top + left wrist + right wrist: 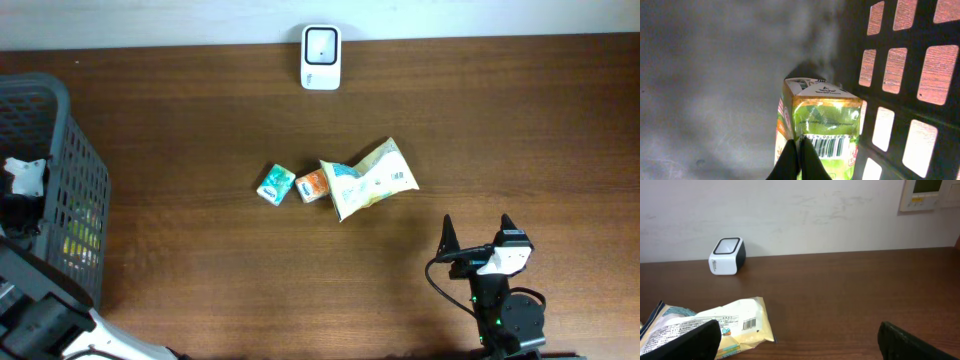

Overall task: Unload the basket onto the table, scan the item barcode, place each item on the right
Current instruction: 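Reach into the basket and grasp the green tea carton with left gripper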

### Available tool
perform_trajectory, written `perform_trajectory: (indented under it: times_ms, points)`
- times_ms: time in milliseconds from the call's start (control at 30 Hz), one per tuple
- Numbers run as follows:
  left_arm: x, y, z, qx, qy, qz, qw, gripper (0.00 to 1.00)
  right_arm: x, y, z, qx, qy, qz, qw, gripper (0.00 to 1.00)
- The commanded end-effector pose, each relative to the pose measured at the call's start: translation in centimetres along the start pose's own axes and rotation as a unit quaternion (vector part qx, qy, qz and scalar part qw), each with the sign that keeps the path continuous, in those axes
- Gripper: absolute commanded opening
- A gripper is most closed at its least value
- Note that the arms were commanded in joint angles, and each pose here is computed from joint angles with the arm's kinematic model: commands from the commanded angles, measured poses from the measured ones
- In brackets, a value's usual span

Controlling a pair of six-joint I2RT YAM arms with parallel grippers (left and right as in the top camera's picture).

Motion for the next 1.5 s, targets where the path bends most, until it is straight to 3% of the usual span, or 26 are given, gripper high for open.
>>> perform_trajectory:
  times_ms: [0,100,133,167,200,333,467,733,933,1033,1100,1233,1333,1400,1467]
  points:
    - [-1.2,1.2,0.7,0.005,0.046,-0.033,0.998,0.0,0.0,-0.2,0.2,-0.003,0.003,0.004,1.0,0.99]
    - [0.2,1.1,-0.7,0.02,0.015,-0.024,0.999,0.03,0.0,-0.2,0.2,-0.003,0.003,0.004,1.0,0.99]
    - [0.8,0.9,-1.4,0.019,-0.005,-0.008,1.0,0.14,0.0,-0.2,0.2,-0.003,0.003,0.004,1.0,0.99]
    - [1.8,0.5,-2.4,0.016,-0.032,0.014,0.999,0.36,0.0,-0.2,0.2,-0.003,0.003,0.004,1.0,0.99]
    - [2.4,0.3,-2.8,0.015,-0.044,0.023,0.999,0.4,0.0,-0.2,0.2,-0.003,0.003,0.004,1.0,0.99]
    - [4.4,-0.8,-3.8,0.017,-0.072,0.068,0.995,0.45,0.0,-0.2,0.2,-0.003,0.003,0.004,1.0,0.99]
    - [4.1,-1.9,-3.0,0.031,-0.048,0.1,0.993,0.53,0.0,-0.2,0.2,-0.003,0.003,0.004,1.0,0.99]
    - [0.0,-0.5,0.2,0.032,0.04,0.026,0.998,0.7,0.0,-0.2,0.2,-0.003,0.003,0.004,1.0,0.99]
    - [-1.8,-0.6,0.7,0.031,0.026,0.034,0.999,0.91,0.0,-0.2,0.2,-0.003,0.003,0.004,1.0,0.99]
    - [-2.0,-0.5,0.8,0.03,0.024,0.034,0.999,0.86,0.0,-0.2,0.2,-0.003,0.003,0.004,1.0,0.99]
    - [-2.1,-0.1,1.0,0.029,0.04,0.012,0.999,0.66,0.0,-0.2,0.2,-0.003,0.003,0.004,1.0,0.99]
    - [-1.9,0.5,0.9,0.025,0.043,-0.012,0.999,0.34,0.0,-0.2,0.2,-0.003,0.003,0.004,1.0,0.99]
    - [-0.8,1.2,-0.4,0.022,0.02,-0.032,0.999,0.2,0.0,-0.2,0.2,-0.003,0.003,0.004,1.0,0.99]
    - [0.5,1.8,-1.7,0.04,-0.002,-0.05,0.998,0.19,0.0,-0.2,0.2,-0.003,0.003,0.004,1.0,0.99]
    - [3.0,2.6,-3.6,0.072,-0.038,-0.075,0.994,0.25,0.0,-0.2,0.2,-0.003,0.003,0.004,1.0,0.99]
Point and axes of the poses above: each gripper's point midway between its finger pads, its own x axis back along the fingers, its own y axis along the line the jaws close on, z = x × y, the point moved 8 cm from there along x, back along the fingers, and after that the axes turned 9 degrees about -x, right-handed, at the moved point
